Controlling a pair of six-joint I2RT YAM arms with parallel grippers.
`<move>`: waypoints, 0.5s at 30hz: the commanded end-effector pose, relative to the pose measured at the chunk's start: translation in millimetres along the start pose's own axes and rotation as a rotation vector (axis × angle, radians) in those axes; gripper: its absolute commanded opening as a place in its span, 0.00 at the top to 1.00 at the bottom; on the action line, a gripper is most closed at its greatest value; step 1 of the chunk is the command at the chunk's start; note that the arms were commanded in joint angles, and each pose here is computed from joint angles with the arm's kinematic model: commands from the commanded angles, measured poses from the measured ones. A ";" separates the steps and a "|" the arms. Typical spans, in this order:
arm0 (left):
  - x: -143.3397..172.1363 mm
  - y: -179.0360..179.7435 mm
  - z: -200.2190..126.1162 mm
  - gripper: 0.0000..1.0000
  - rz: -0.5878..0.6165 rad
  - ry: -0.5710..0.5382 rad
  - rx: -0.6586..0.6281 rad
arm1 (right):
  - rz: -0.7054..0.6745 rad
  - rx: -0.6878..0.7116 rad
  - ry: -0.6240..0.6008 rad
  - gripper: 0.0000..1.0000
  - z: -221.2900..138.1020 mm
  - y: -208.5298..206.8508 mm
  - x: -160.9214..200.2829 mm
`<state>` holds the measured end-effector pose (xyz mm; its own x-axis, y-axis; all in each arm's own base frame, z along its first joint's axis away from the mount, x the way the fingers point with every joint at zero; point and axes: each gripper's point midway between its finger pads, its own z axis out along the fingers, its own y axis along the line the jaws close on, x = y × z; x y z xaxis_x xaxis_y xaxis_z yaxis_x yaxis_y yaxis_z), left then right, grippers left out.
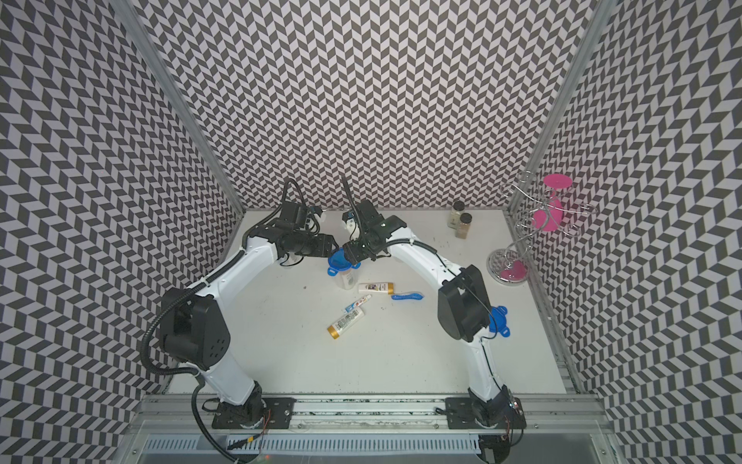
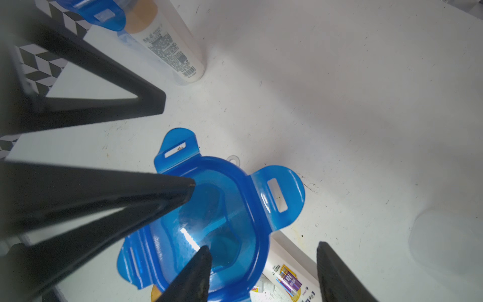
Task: Pack away toiletry kits
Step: Close the fastener on the container.
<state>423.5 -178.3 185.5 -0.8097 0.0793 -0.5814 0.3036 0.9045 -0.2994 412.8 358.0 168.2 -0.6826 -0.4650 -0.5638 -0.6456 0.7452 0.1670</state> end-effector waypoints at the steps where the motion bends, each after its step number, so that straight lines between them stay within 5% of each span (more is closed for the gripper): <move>1: -5.1 -11.8 -7.6 0.34 0.013 -0.030 0.055 | -0.022 0.036 0.083 0.38 21.3 -4.6 22.2; 15: 19.2 -26.9 13.7 0.39 -0.057 0.012 0.218 | -0.025 0.022 0.087 0.38 22.2 -1.8 26.3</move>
<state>410.0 -197.1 164.6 -0.8351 0.0545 -0.5473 0.3332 0.8418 -0.4246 412.6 359.5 168.5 -0.6761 -0.4692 -0.5682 -0.6506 0.7420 0.1615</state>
